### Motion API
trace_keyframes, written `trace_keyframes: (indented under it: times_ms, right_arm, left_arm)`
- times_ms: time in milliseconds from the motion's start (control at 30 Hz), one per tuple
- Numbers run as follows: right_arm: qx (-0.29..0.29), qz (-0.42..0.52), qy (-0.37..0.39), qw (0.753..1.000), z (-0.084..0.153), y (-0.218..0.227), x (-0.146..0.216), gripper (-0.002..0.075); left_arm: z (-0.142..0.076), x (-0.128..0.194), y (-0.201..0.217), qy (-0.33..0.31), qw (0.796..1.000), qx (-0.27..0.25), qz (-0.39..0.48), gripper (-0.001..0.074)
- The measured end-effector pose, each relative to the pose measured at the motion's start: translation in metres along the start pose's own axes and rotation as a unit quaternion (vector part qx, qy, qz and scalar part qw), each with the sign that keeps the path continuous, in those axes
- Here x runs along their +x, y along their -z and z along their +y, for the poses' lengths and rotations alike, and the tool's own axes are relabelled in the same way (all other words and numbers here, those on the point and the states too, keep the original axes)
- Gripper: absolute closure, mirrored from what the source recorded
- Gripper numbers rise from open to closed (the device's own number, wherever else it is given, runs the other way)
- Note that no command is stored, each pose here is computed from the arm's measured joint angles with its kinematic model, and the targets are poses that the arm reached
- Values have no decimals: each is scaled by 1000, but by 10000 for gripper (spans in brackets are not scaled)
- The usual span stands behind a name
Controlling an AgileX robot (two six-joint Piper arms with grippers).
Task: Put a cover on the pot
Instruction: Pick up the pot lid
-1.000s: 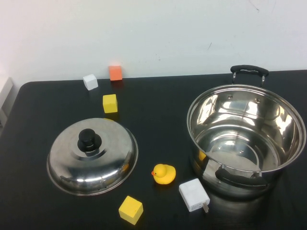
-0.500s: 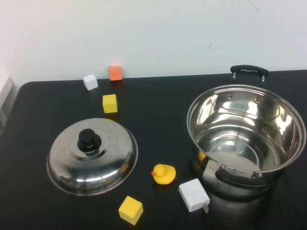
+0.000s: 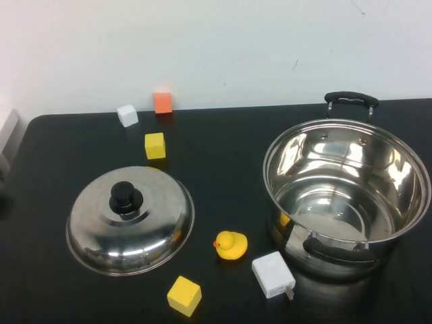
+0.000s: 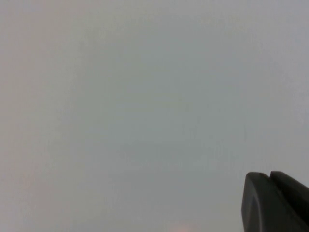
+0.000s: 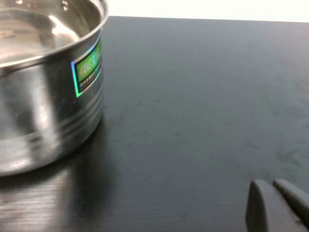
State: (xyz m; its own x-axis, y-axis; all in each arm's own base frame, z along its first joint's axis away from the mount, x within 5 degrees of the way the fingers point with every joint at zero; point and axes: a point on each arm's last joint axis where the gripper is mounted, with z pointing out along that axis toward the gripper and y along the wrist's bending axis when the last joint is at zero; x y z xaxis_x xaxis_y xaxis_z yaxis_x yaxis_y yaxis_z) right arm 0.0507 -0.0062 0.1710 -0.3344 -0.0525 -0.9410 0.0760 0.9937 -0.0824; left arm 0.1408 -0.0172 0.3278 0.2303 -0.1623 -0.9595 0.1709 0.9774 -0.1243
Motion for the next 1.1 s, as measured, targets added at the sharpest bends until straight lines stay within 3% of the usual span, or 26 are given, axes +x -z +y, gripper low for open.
trace_keyframes:
  times_ms: [133,367,467,667,1100]
  right_arm:
    - [0,0,0,1000,0,0,0,728]
    - [0,0,0,1000,0,0,0,728]
    - [0,0,0,1000,0,0,0,728]
    - [0,0,0,1000,0,0,0,728]
    - [0,0,0,1000,0,0,0,728]
  left_arm:
    - [-1,36,-25,-51,994,35,90,676]
    - [-1,87,-55,-35,983,75,163,318]
    - [-3,107,-61,-28,976,98,191,223]
    - [-6,140,-73,-22,965,145,218,188]
    - [9,209,-112,-19,946,121,301,183]
